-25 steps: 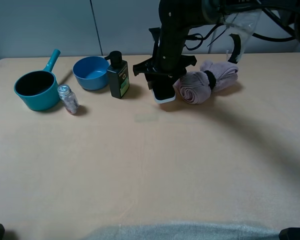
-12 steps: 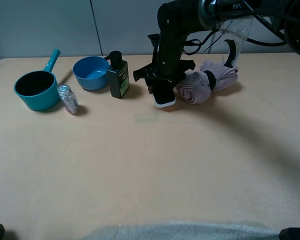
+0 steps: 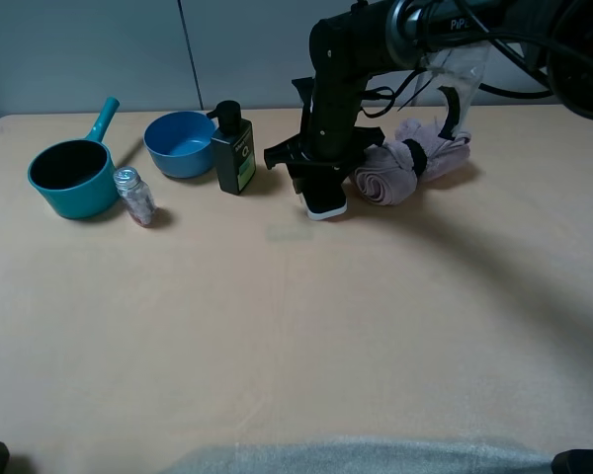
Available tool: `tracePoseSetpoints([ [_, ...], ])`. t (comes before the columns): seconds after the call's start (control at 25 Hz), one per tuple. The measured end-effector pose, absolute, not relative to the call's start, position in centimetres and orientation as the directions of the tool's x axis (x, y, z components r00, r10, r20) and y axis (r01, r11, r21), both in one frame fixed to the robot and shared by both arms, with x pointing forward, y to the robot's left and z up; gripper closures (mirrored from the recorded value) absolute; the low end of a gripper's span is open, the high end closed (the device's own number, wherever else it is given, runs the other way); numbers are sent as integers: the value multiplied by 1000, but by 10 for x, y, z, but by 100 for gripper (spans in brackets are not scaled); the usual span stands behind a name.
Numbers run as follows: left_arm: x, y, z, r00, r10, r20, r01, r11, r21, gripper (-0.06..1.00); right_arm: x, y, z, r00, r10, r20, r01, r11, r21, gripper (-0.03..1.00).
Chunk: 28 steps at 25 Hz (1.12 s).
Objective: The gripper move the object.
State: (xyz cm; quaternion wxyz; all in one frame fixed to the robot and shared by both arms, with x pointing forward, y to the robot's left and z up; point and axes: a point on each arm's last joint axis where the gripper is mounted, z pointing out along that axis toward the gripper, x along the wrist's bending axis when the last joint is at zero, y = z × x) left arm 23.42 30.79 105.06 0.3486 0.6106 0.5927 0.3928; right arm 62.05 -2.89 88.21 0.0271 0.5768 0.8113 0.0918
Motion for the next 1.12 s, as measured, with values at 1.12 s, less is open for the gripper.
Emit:
tracePoseSetpoints([
  [1.12, 234, 308, 1051, -11, 998, 66, 450, -54, 891, 18, 622, -28, 883, -388, 920, 56, 907, 370, 204, 36],
])
